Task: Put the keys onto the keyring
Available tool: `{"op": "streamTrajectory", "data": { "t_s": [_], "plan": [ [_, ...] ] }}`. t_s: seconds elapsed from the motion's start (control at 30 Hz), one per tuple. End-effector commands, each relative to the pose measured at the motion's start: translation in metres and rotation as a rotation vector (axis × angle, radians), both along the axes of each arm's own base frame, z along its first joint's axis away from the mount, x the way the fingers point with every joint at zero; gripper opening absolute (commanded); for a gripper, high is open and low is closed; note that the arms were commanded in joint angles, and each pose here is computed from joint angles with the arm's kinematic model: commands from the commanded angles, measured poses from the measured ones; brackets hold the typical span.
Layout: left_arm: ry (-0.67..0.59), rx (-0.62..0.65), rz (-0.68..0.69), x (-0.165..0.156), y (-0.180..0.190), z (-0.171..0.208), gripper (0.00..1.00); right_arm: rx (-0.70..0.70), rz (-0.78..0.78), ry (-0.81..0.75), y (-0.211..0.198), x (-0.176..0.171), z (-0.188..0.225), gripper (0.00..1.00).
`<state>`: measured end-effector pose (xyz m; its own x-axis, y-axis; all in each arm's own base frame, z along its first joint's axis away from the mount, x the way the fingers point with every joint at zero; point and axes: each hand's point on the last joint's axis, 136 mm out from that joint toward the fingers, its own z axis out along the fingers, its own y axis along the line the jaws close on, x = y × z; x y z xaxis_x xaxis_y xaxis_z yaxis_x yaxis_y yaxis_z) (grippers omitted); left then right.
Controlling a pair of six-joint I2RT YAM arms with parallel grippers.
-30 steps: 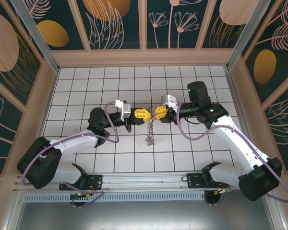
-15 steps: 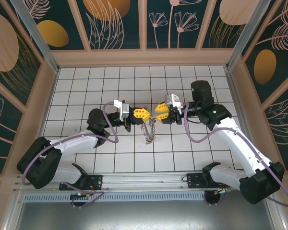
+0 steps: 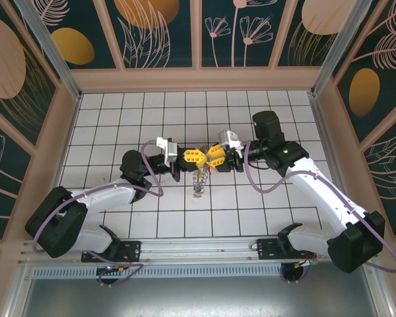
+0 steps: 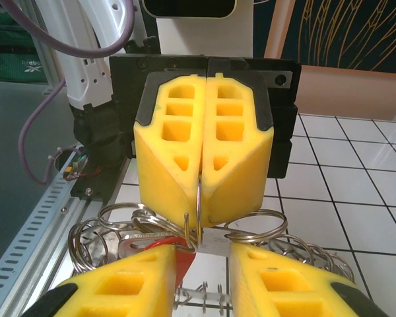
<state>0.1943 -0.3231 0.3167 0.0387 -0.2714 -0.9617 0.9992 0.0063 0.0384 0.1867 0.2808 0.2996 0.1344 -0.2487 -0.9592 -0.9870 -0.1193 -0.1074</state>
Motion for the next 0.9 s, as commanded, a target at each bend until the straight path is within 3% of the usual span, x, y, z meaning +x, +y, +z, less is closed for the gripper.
{"op": "streamTrajectory", "data": {
  "t_s": [0.0, 0.43, 0.87],
  "plan": [
    [-0.051, -0.052, -0.011, -0.005, 0.003, 0.015, 0.0, 0.032, 0.029, -0.053, 0.005, -0.002, 0.015, 0.28],
    [-0.049, -0.048, -0.01, -0.005, 0.002, 0.015, 0.0, 0.018, -0.033, -0.051, -0.019, -0.005, 0.017, 0.31],
    [-0.047, -0.052, -0.014, -0.004, 0.001, 0.017, 0.0, 0.048, 0.026, -0.047, -0.008, -0.005, 0.023, 0.3]
  ]
}}
